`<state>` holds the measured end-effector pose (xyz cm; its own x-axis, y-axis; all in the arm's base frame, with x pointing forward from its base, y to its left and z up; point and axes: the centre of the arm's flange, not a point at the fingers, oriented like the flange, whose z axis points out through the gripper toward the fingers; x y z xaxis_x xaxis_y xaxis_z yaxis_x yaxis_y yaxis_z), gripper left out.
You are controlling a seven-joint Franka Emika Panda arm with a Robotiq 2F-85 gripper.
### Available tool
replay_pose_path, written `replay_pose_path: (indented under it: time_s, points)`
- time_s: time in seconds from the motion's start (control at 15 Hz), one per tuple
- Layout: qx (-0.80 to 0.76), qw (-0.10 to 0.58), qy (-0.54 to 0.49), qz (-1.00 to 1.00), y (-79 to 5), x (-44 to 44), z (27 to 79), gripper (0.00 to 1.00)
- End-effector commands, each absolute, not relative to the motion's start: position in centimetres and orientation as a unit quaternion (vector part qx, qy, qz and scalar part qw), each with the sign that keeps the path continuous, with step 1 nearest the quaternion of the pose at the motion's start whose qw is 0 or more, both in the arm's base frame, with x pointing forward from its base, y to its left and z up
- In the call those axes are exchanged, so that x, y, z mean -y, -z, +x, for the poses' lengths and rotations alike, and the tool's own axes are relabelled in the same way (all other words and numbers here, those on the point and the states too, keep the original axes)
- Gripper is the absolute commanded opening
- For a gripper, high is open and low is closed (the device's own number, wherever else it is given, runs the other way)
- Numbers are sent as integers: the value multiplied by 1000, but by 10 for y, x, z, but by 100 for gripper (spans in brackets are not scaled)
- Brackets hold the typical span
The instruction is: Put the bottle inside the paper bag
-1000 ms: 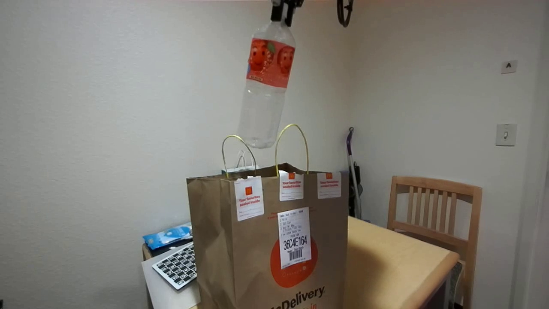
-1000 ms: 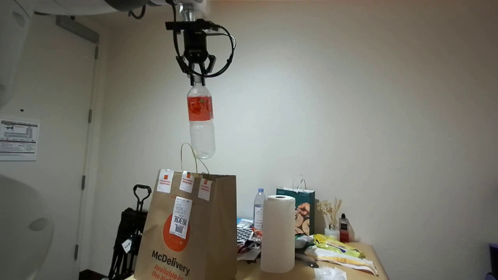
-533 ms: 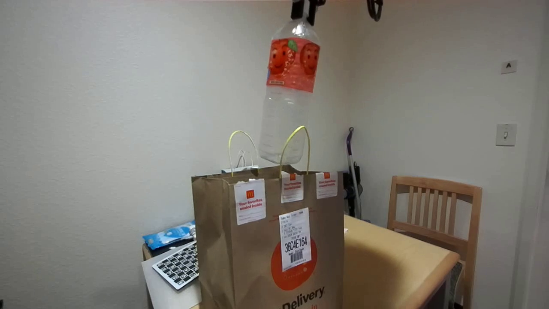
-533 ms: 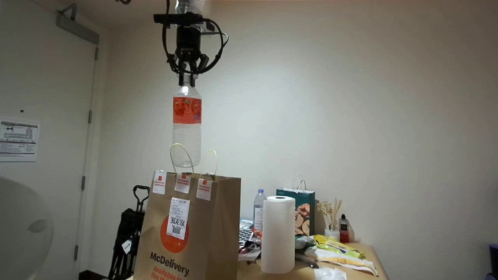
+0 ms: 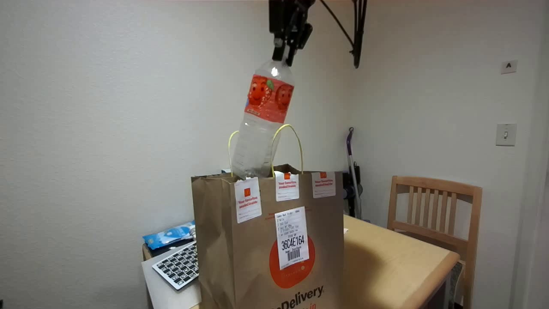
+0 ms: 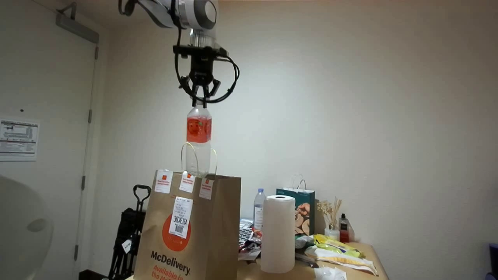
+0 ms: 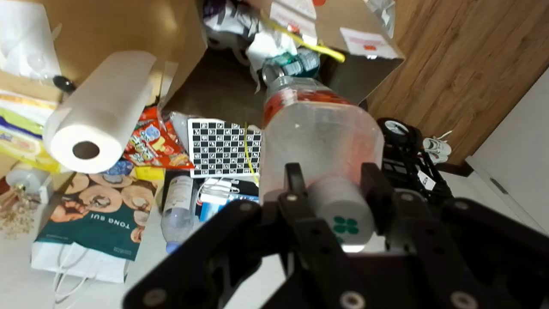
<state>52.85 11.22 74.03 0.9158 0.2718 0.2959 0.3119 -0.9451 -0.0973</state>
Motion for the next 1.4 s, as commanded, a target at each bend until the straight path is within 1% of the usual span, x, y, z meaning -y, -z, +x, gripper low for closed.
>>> replay_pose_path:
  time_s: [0.0, 0.13, 0.2, 0.47, 0.53, 0.6, 0.67, 0.73, 0.8, 1.0, 1.07, 1.13, 1.33]
  points:
    - [206, 84, 182, -958, -695, -112, 560, 14]
    - [217, 99, 165, -957, -670, -117, 576, 14]
    - [215, 98, 135, -962, -659, -118, 578, 14]
    - [223, 85, 79, -968, -632, -119, 580, 13]
    - [226, 82, 69, -968, -630, -119, 580, 19]
    - [233, 77, 65, -967, -629, -119, 579, 62]
    - [237, 76, 60, -967, -629, -119, 578, 64]
    - [241, 73, 58, -966, -629, -118, 577, 69]
    - [244, 72, 55, -966, -631, -118, 577, 74]
    - [247, 63, 61, -965, -642, -116, 575, 94]
    - [248, 60, 66, -965, -646, -115, 575, 98]
    - [248, 54, 77, -964, -655, -114, 574, 100]
    - [247, 42, 98, -963, -674, -111, 572, 100]
